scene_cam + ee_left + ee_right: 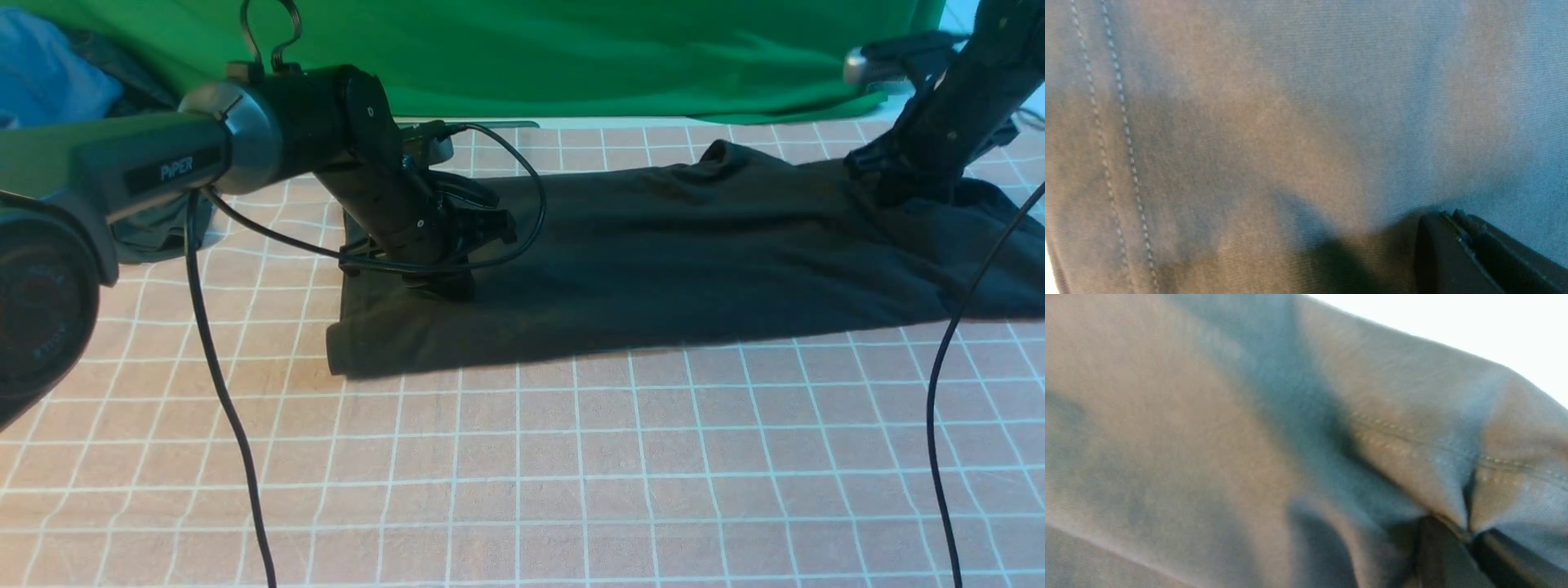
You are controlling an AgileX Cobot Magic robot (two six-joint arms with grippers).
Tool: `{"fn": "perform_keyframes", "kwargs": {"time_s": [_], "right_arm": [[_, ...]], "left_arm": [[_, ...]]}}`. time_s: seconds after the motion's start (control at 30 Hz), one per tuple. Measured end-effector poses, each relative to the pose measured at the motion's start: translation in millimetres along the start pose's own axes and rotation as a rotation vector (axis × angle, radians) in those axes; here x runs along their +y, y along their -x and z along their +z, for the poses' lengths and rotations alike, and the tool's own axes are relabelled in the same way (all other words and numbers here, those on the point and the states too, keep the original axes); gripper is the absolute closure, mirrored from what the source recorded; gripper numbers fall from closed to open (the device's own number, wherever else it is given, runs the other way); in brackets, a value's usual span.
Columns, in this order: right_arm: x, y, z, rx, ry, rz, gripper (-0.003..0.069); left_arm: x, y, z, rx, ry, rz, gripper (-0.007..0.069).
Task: Fold a long-sleeved shirt over a pink coffee tablecloth.
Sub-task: 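Pull the folded dark garment lengthwise by its ends to straighten it flat on the table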
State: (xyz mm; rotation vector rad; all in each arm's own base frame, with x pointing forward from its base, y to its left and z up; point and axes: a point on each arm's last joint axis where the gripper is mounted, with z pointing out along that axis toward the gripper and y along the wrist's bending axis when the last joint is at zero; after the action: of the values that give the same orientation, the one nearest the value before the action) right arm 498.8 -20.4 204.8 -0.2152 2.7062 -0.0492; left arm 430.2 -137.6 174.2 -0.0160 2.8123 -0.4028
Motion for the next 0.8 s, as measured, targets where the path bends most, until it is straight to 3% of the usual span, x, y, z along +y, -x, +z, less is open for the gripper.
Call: {"fn": "perform_keyframes", "kwargs": {"time_s": [0.23,0.37,0.47,0.57,0.63,0.8], "right_arm": [[-19,2,-14,-0.037,-0.025,0.037,0.0592],[-21,1,-14,-0.037,-0.028,0.038,0.0549],[-22,4,-15,-0.067,-0.041,0.034,0.0368],[-26,6,-18,-0.088,-0.089,0.018,0.0233],[-32,7,-25,-0.095,-0.141,0.043,0.0192],[-53,6,-37,-0.133,-0.189,0.148,0.0168]], "left_arm": [[0,0,0,0.000,-0.001,-0.001,0.0611],[0,0,0,-0.001,-0.001,-0.001,0.0611],[0,0,0,-0.002,-0.001,-0.001,0.0611],[0,0,0,-0.002,-0.003,-0.008,0.0611],[0,0,0,0.005,-0.002,-0.019,0.0611],[0,-1,0,0.016,0.000,-0.021,0.0611]]}}
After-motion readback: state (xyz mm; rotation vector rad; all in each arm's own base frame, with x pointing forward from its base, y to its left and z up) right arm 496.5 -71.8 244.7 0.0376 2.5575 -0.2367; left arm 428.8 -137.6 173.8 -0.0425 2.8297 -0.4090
